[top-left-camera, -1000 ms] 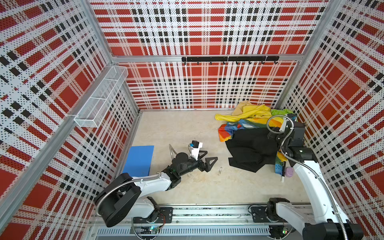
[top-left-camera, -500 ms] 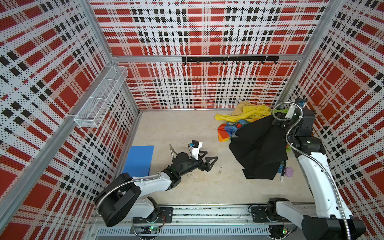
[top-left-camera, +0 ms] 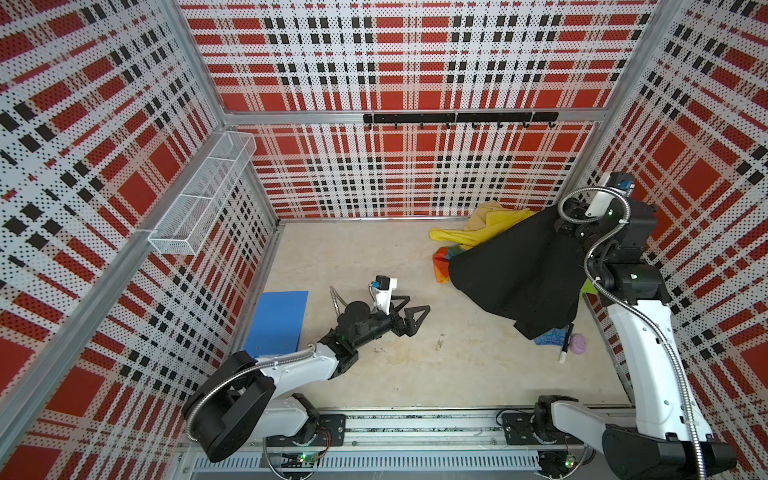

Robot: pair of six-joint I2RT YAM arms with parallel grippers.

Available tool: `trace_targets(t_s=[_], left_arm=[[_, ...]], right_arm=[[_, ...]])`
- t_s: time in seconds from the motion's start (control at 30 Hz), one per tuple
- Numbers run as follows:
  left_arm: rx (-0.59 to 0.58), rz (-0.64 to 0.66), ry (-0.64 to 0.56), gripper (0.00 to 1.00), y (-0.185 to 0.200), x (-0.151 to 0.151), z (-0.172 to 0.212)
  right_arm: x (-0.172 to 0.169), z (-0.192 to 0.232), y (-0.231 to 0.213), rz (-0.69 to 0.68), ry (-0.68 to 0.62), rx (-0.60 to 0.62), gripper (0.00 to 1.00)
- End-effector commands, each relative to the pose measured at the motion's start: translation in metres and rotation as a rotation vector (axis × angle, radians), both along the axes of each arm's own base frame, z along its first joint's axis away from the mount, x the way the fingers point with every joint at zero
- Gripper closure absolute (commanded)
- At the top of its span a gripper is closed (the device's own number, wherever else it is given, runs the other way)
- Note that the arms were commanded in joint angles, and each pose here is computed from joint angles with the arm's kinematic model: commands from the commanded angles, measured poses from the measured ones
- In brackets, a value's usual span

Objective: Pick out a specific cloth from the pile
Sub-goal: 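Grasp the black garment with the right gripper and lift it high, then carry the black garment toward the left gripper and set it down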

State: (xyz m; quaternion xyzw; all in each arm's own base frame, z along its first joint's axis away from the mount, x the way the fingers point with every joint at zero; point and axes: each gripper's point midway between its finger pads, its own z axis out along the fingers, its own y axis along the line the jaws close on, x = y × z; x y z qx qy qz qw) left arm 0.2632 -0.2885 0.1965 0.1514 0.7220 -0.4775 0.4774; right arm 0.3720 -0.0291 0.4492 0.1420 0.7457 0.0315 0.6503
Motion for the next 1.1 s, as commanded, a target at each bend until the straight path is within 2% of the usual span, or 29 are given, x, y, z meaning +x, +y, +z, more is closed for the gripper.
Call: trace_targets(t_s=[0.0,0.4,0.57,1.07], left_arm=[[-0.020,0.018,-0.001,0.01,0.006,0.001,0.004],[-0.037,0.079,-0.008,0.01,0.029,0.005,0.011],[-0.033,0.154,0.009,0.01,0.056,0.015,0.008],[-0.034,0.366,0.015,0.01,0.134,0.019,0.017]], right_arm=[[0.001,0.042,0.006,0.026,-0.136,-0.008,1.00],[0.006,0.081,0.049,0.093,-0.211,-0.046,1.00],[0.008,0.087,0.075,0.154,-0.230,-0.021,1.00],[0.012,0.093,0.213,0.397,-0.262,-0.040,1.00]])
